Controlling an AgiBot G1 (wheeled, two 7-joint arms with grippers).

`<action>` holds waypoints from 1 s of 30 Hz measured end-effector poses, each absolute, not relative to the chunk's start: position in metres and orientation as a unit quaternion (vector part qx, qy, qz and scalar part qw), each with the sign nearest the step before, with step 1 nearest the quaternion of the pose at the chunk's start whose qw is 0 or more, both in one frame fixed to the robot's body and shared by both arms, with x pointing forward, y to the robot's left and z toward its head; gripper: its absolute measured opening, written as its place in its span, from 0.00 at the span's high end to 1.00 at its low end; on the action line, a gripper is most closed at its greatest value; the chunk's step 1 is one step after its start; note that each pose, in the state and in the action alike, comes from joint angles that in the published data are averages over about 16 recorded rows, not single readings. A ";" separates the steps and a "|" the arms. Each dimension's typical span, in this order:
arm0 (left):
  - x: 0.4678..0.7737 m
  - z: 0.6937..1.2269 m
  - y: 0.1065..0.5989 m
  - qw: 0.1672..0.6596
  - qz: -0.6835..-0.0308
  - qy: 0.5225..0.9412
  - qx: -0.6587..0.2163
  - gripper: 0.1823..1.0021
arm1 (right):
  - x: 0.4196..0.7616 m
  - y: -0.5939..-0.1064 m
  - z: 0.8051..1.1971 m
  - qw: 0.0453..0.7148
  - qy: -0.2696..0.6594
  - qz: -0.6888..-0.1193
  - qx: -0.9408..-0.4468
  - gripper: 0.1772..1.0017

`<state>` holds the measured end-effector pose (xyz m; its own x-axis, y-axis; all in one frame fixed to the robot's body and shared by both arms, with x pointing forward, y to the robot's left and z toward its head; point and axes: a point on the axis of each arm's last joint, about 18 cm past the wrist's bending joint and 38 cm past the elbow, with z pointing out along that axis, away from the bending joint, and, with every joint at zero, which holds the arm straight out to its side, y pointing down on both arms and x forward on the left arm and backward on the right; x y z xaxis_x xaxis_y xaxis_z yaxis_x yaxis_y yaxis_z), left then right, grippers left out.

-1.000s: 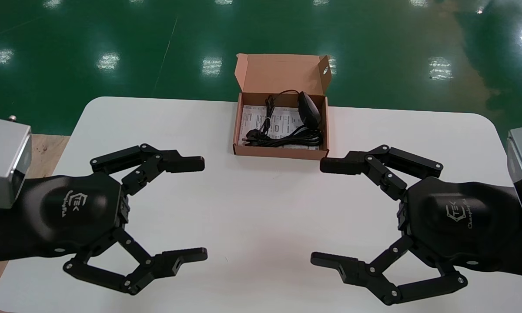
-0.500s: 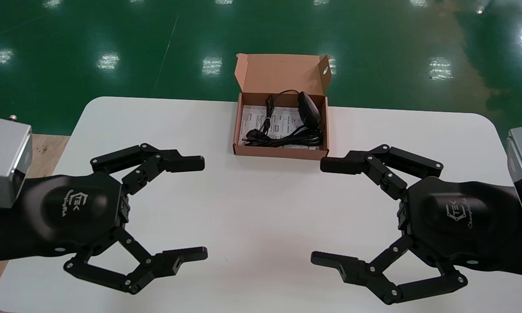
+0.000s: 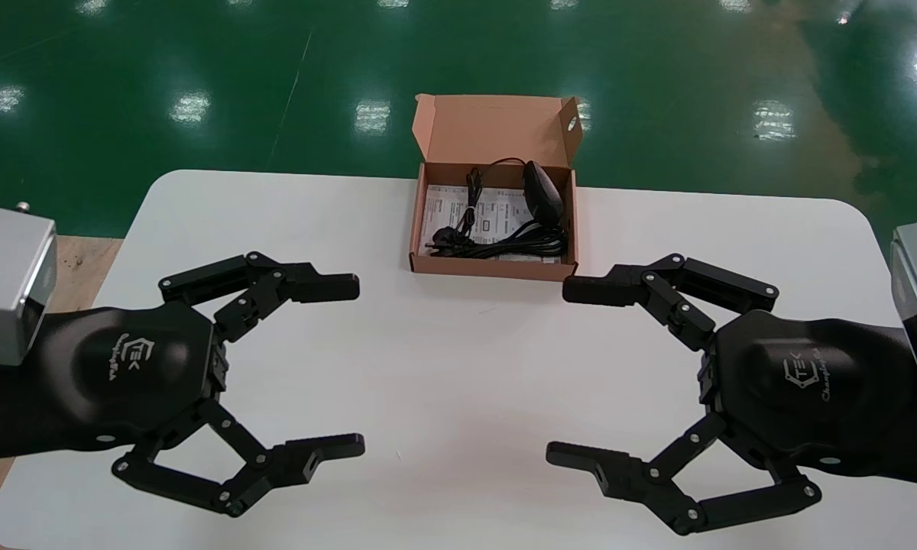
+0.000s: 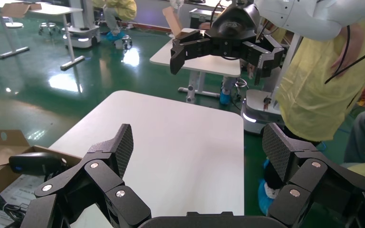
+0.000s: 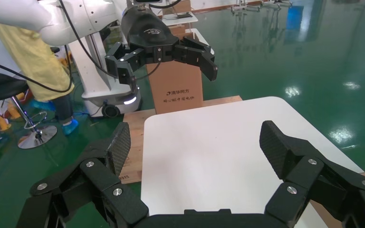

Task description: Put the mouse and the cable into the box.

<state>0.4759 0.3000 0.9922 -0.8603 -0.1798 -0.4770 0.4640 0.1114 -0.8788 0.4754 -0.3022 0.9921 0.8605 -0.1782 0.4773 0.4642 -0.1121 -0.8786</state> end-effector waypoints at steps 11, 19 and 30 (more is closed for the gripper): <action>0.476 0.992 0.300 0.244 -0.659 0.704 0.101 0.00 | 0.475 -0.302 0.992 0.659 -0.101 -0.244 -0.705 0.00; 0.476 0.992 0.300 0.244 -0.659 0.704 0.101 0.00 | 0.475 -0.302 0.992 0.659 -0.101 -0.244 -0.705 0.00; 0.476 0.992 0.300 0.244 -0.659 0.704 0.101 0.00 | 0.475 -0.302 0.992 0.659 -0.101 -0.244 -0.705 0.00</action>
